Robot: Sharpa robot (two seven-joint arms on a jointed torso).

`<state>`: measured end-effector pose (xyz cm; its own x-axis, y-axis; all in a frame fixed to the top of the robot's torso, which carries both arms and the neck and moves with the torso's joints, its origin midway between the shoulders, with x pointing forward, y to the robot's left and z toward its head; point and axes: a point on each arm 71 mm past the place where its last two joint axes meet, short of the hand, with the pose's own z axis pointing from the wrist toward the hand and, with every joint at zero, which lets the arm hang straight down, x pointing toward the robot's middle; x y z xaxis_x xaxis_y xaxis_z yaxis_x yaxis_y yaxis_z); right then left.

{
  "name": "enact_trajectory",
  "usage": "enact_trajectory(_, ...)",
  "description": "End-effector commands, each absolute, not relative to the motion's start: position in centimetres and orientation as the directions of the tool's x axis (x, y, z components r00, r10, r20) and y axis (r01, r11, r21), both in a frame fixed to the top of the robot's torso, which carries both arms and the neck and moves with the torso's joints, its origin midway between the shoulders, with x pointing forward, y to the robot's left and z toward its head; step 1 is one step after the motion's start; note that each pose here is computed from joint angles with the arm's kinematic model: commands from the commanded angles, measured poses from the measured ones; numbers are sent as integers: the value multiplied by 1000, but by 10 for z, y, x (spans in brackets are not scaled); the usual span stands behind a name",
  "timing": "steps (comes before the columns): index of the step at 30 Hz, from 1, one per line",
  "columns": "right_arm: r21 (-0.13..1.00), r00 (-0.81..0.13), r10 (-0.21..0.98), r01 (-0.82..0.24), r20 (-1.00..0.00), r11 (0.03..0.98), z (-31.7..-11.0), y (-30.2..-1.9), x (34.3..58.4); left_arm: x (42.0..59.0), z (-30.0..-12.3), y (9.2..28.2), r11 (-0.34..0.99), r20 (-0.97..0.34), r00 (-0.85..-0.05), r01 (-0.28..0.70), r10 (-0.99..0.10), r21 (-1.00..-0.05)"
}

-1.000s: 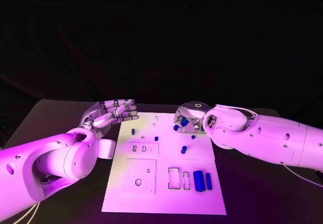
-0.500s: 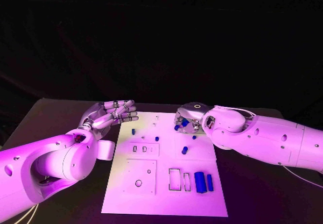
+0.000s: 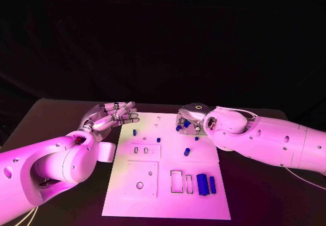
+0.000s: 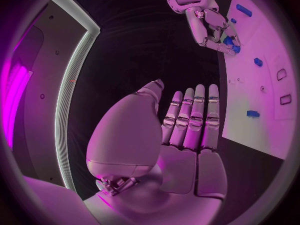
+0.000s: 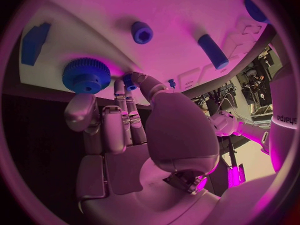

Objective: Assemble the parts on the task board

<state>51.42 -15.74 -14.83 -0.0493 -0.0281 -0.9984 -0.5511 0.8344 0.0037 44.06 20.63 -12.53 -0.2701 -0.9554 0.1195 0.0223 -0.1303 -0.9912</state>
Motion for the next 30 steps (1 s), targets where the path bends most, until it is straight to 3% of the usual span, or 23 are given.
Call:
enact_trajectory(1, -4, -47, -37, -557, -998, 830, -150, -156, 513, 441, -124, 205, -139, 126, -288, 25, -949, -990)
enact_trajectory(12, 30, 49, 70, -561, -996, 828, -134, -151, 507, 443, -125, 208, -135, 124, -280, 21, -952, -991)
enact_trajectory(30, 75, 117, 159, -522, -980, 850, -121, -122, 529, 444, -125, 207, -136, 125, -286, 16, -950, -991)
